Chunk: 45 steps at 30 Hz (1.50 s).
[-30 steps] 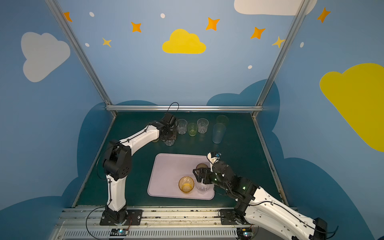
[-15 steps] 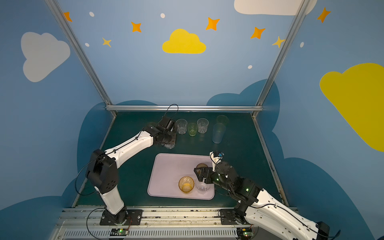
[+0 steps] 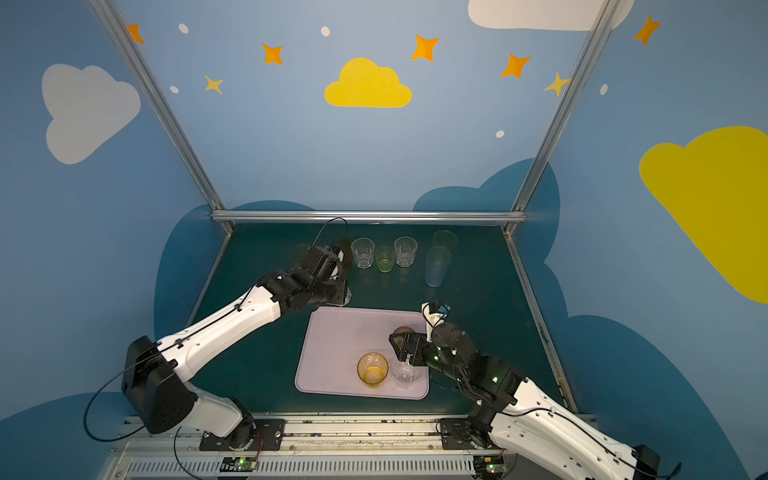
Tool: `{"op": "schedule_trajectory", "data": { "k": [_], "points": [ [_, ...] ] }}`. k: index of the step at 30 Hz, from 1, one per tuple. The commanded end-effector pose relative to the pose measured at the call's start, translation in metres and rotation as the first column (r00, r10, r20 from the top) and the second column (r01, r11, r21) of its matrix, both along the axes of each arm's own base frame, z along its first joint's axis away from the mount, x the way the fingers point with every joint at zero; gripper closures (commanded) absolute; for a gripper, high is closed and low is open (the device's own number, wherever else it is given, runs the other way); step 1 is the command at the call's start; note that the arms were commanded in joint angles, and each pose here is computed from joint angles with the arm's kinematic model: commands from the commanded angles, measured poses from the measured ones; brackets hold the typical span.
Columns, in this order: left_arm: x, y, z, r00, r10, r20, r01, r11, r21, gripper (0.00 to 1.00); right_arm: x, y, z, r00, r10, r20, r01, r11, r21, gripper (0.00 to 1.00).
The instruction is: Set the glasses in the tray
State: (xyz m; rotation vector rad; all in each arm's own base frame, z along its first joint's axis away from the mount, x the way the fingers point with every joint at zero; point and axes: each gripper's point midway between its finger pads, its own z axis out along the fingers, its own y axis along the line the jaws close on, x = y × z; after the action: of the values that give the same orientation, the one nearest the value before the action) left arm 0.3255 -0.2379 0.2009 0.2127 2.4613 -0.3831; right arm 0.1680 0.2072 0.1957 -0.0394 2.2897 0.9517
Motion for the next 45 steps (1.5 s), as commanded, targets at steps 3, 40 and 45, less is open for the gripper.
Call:
{"op": "schedule_trajectory", "data": {
  "k": [3, 40, 45],
  "points": [
    [-0.020, 0.009, 0.014, 0.999, 0.008, 0.039, -0.006, 1.000, -0.028, 0.96, 0.000, -0.001, 0.015, 1.000, -0.005, 0.000, 0.005, 1.000, 0.019, 0.13],
    [-0.096, -0.017, -0.015, 0.997, -0.072, -0.013, 0.070, 0.990, -0.125, 0.96, -0.003, 0.003, 0.013, 0.998, 0.038, -0.051, -0.037, 0.999, 0.030, 0.13],
    [-0.100, -0.026, -0.021, 0.995, -0.094, -0.019, 0.091, 0.989, -0.120, 0.96, -0.005, 0.003, 0.011, 0.997, 0.041, -0.063, -0.039, 0.999, 0.033, 0.13]
  ]
}}
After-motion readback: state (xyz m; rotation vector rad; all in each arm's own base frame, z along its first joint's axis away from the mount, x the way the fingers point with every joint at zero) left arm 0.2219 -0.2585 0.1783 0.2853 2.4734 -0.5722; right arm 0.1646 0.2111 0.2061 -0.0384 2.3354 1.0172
